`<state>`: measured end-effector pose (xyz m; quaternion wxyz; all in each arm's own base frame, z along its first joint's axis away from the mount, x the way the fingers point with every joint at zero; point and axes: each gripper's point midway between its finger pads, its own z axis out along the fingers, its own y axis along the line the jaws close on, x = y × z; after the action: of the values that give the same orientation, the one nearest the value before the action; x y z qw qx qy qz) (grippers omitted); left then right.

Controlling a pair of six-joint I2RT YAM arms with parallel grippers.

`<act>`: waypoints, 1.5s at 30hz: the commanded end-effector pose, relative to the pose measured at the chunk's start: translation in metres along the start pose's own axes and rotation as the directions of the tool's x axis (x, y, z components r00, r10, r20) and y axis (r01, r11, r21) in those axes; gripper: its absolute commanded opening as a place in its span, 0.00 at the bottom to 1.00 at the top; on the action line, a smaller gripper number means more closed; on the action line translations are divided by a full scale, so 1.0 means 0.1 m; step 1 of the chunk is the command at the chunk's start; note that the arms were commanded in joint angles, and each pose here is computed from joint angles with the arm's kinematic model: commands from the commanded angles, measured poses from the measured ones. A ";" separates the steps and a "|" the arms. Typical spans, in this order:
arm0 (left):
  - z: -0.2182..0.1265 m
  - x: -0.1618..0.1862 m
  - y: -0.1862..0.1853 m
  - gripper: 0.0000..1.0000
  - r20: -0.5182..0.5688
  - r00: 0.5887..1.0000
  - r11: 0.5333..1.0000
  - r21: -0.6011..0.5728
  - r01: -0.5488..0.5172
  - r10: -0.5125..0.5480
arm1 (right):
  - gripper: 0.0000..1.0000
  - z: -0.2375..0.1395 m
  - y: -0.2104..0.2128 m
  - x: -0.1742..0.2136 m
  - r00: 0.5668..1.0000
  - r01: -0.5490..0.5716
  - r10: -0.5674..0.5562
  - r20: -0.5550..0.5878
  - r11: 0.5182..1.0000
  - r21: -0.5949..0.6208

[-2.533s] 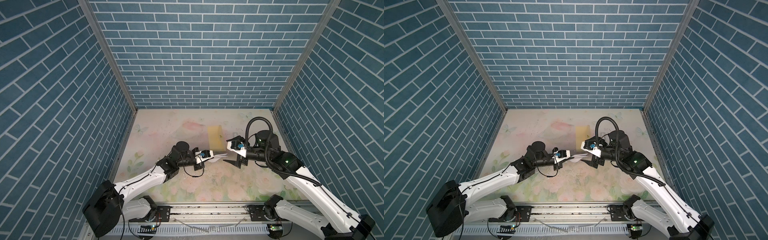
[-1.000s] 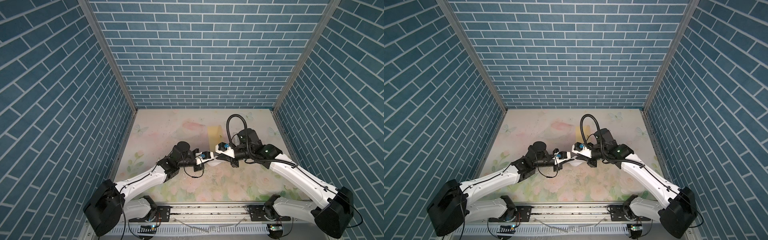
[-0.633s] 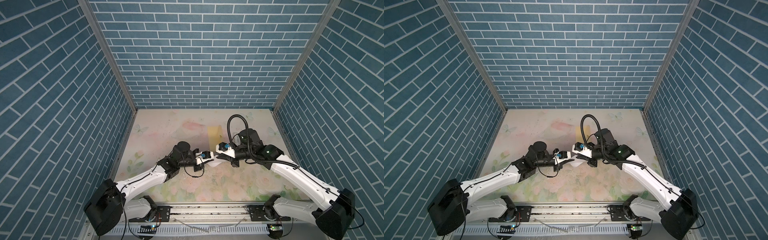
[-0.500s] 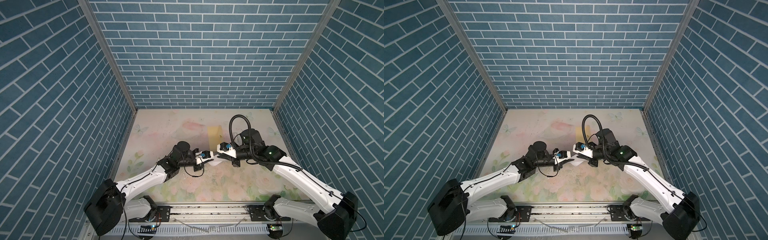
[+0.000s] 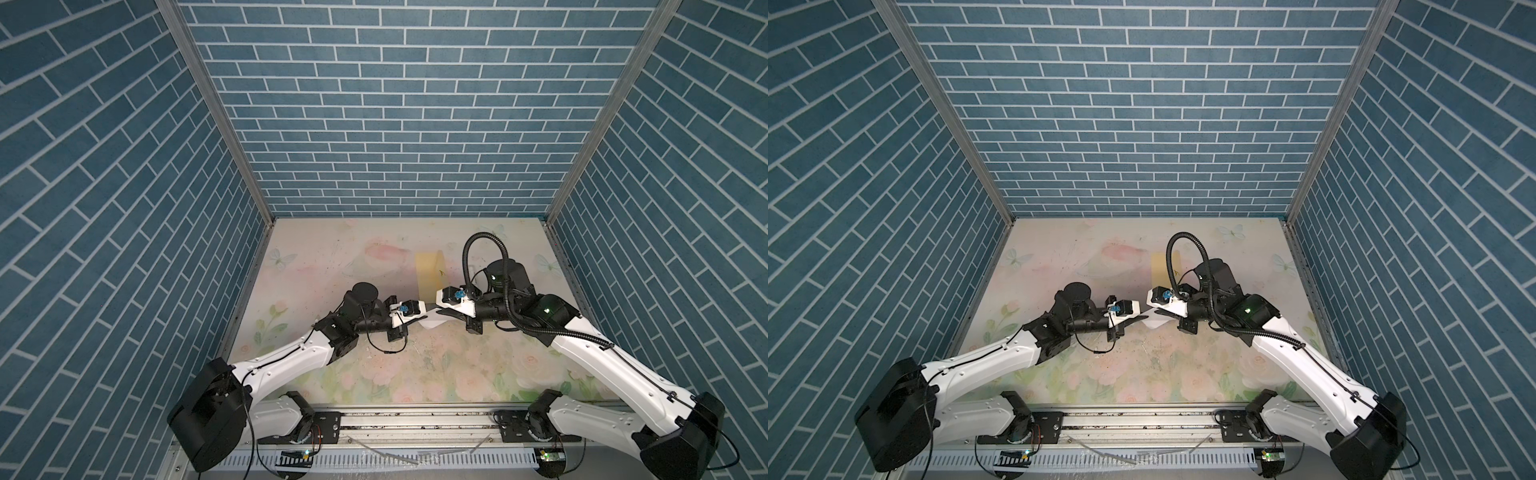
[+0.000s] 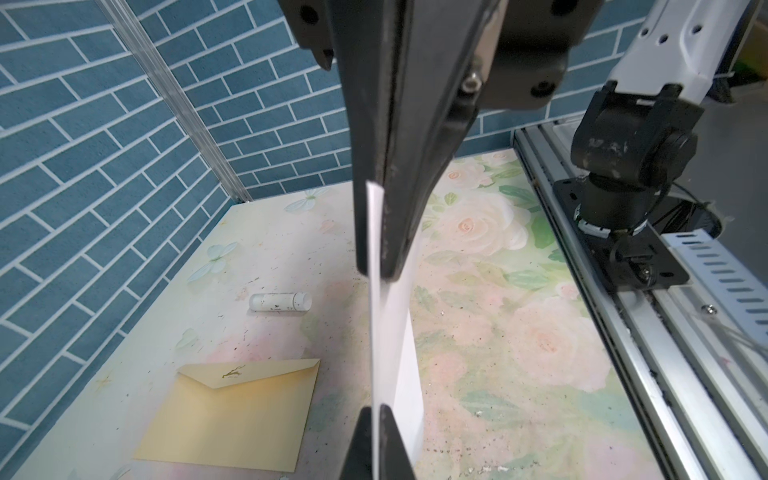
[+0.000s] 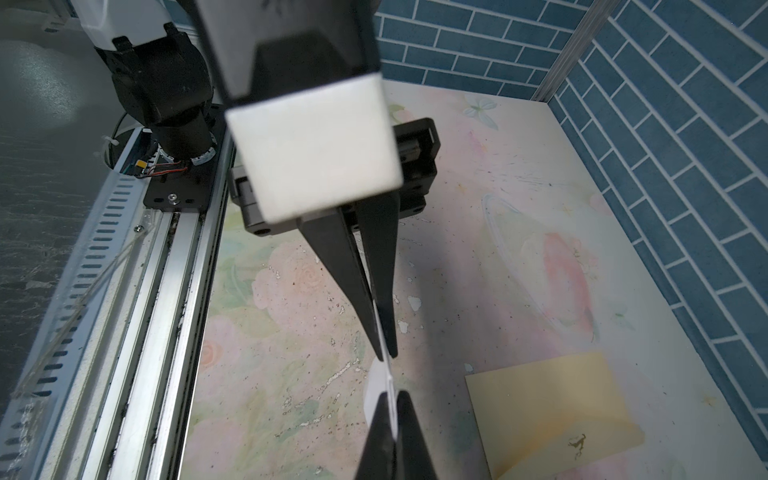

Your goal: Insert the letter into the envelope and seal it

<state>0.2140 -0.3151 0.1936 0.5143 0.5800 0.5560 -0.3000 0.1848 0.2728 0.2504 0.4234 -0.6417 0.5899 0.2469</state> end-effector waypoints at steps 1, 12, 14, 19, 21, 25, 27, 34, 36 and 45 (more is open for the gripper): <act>-0.02 0.21 -0.03 0.11 -0.051 0.998 0.999 0.003 0.047 -0.047 | 0.00 -0.08 -0.03 -0.07 0.998 0.064 -0.065 0.023 0.997 0.042; -0.02 0.22 -0.03 0.00 -0.044 0.997 0.998 0.002 0.068 -0.068 | 0.00 -0.07 -0.08 -0.08 0.998 0.053 -0.056 0.035 0.996 0.070; -0.02 0.20 0.02 0.00 -0.031 0.995 0.996 -0.018 0.090 -0.091 | 0.08 -0.08 -0.13 -0.10 0.998 0.041 -0.047 0.049 0.994 0.103; -0.07 0.08 0.21 0.00 0.036 0.981 0.977 -0.084 0.195 -0.193 | 0.32 -0.15 -0.33 -0.21 0.993 -0.024 -0.003 0.119 0.974 0.226; -0.10 0.02 0.29 0.00 0.066 0.972 0.967 -0.107 0.230 -0.224 | 0.43 -0.18 -0.44 -0.23 0.990 -0.072 0.035 0.139 0.958 0.278; -0.20 -0.13 0.41 0.00 0.132 0.954 0.951 -0.117 0.286 -0.270 | 0.62 -0.24 -0.61 -0.23 0.975 -0.187 0.130 0.182 0.922 0.340; -0.24 -0.18 0.43 0.00 0.149 0.949 0.949 -0.110 0.296 -0.279 | 0.70 -0.28 -0.63 -0.26 0.966 -0.219 0.152 0.210 0.914 0.343; -0.37 -0.33 0.58 0.00 0.249 0.907 0.922 -0.103 0.374 -0.340 | 0.75 -0.34 -0.68 -0.25 0.916 -0.368 0.279 0.288 0.871 0.326; -0.40 -0.45 0.62 0.00 0.311 0.879 0.912 -0.083 0.403 -0.360 | 0.77 -0.32 -0.68 -0.29 0.872 -0.443 0.338 0.353 0.852 0.279; -0.48 -0.93 0.75 0.00 0.534 0.668 0.833 0.134 0.537 -0.517 | 0.82 -0.23 -0.74 -0.45 0.732 -0.577 0.448 0.513 0.808 0.118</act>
<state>0.2643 -0.2921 0.2820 0.5566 0.3020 0.5794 -0.5131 0.2452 0.2667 0.3003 0.5448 -0.3406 0.6767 0.3596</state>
